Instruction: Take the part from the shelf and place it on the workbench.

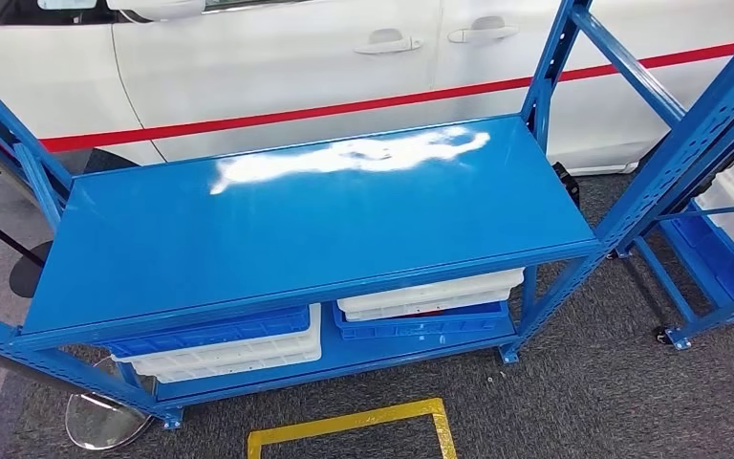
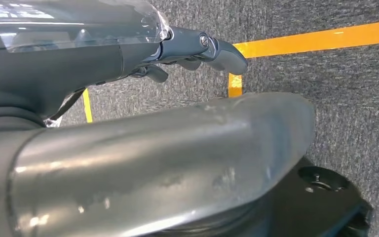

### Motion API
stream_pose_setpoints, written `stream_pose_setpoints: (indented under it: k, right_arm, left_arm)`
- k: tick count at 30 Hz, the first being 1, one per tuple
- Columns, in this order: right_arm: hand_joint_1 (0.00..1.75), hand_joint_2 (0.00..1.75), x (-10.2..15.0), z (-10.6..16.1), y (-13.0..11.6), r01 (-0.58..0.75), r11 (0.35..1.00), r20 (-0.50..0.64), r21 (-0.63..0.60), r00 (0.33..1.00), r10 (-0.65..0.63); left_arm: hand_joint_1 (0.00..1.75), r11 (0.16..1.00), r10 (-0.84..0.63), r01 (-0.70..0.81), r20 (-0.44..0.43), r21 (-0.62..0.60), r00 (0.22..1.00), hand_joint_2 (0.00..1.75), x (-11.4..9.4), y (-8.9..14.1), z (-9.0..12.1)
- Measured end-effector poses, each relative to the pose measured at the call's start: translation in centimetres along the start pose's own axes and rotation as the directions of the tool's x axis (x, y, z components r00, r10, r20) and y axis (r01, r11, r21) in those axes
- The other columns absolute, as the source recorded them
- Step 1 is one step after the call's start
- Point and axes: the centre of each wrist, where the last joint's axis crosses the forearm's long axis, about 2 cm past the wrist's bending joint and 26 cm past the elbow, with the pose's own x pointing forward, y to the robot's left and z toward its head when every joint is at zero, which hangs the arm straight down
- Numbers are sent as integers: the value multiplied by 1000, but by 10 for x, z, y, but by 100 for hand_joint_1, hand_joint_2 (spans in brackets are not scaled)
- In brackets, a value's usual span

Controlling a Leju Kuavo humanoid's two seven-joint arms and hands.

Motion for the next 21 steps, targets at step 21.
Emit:
stream_pose_setpoints:
  k: [21]
  right_arm:
    - [0,0,7,0,0,-6,1000,35,-2,999,6]
  left_arm:
    - [0,1000,0,0,-5,-2,1000,0,0,1,0]
